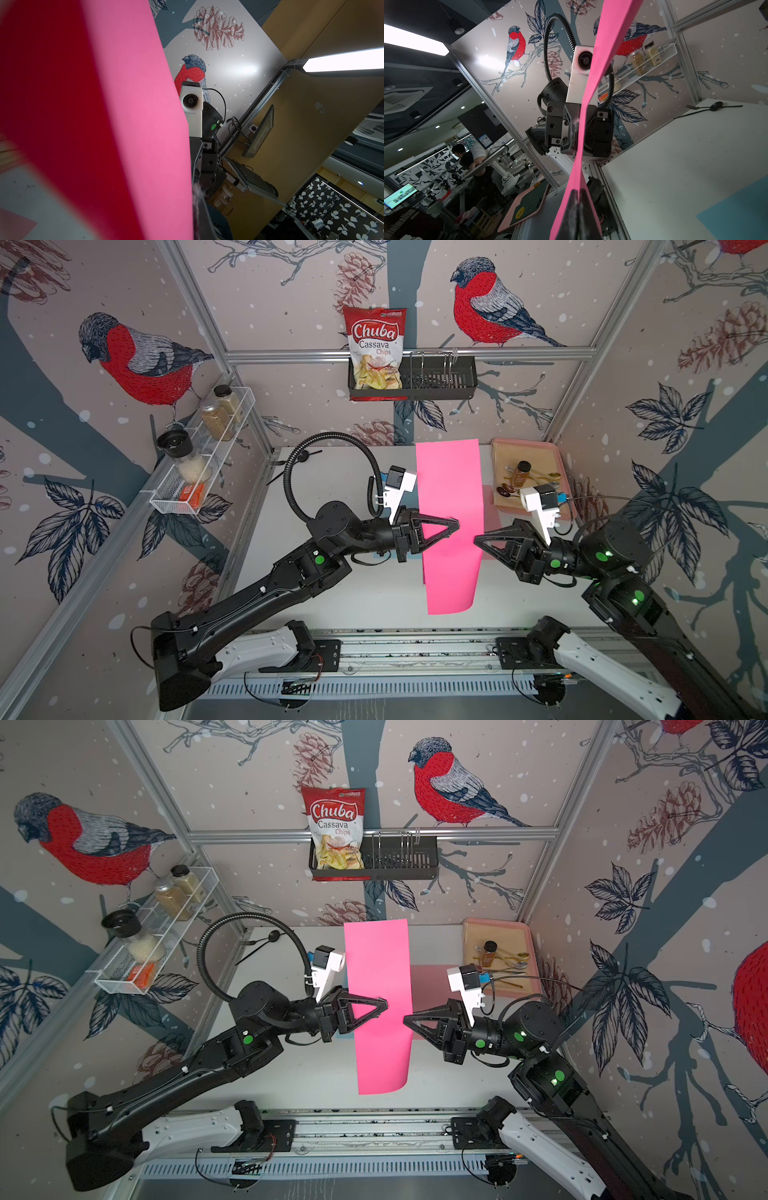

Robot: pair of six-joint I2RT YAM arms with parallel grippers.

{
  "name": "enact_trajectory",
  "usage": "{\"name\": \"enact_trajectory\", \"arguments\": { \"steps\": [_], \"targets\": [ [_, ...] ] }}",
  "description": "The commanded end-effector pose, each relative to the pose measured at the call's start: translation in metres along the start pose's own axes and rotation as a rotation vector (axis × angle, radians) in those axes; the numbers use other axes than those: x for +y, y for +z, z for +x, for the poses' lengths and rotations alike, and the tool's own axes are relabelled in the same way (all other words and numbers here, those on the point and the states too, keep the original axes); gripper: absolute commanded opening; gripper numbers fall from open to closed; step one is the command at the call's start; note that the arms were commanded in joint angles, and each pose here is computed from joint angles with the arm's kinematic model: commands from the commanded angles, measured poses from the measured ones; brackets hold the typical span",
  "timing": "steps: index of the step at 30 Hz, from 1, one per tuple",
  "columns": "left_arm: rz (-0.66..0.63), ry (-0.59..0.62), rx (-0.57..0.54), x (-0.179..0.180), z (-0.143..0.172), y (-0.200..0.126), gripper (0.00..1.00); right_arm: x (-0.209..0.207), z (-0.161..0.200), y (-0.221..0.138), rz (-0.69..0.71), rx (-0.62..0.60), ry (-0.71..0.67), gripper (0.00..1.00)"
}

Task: Fold the rectangular paper in half along the long edge
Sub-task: Fold the paper.

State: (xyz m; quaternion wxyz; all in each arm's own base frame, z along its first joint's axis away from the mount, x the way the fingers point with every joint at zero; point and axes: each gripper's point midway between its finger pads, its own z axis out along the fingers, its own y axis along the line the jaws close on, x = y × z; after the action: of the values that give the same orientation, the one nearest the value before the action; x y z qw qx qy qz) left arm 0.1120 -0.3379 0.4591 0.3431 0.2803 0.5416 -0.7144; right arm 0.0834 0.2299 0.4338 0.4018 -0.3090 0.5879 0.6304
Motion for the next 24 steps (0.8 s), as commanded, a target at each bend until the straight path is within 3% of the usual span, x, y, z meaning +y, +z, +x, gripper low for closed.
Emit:
{"name": "enact_trajectory", "arguments": {
  "steps": [1,3,7,10,13,16,19,21,22,24],
  "targets": [
    [0.025,0.042,-0.036,-0.01,-0.011,-0.001,0.0,0.01,0.004,-0.002,-0.043,0.025,-0.003,0.0],
    [0.024,0.042,-0.035,-0.01,-0.01,-0.001,0.0,0.009,0.005,-0.003,-0.036,0.031,0.005,0.09],
    [0.029,0.045,-0.038,-0.011,-0.012,-0.001,0.0,0.01,0.008,-0.003,-0.039,0.045,0.008,0.01],
    [0.03,0.046,-0.038,-0.011,-0.012,0.0,0.0,0.008,0.01,-0.003,-0.029,0.052,0.02,0.12],
    [0.031,0.049,-0.041,-0.012,-0.013,0.0,0.0,0.009,0.014,-0.003,-0.039,0.065,0.023,0.05],
    [0.028,0.047,-0.041,-0.011,-0.013,0.0,0.0,0.006,0.015,-0.004,-0.026,0.065,0.033,0.15],
    [0.028,0.05,-0.041,-0.011,-0.014,0.0,0.0,0.009,0.017,-0.004,-0.039,0.07,0.03,0.0],
    [0.027,0.051,-0.04,-0.012,-0.014,0.0,0.0,0.011,0.016,-0.005,-0.04,0.065,0.027,0.02],
    [0.024,0.051,-0.039,-0.011,-0.014,0.0,0.0,0.01,0.017,-0.006,-0.034,0.065,0.032,0.09],
    [0.022,0.055,-0.039,-0.012,-0.014,0.0,0.0,0.011,0.019,-0.006,-0.04,0.076,0.036,0.07]
  ]
}}
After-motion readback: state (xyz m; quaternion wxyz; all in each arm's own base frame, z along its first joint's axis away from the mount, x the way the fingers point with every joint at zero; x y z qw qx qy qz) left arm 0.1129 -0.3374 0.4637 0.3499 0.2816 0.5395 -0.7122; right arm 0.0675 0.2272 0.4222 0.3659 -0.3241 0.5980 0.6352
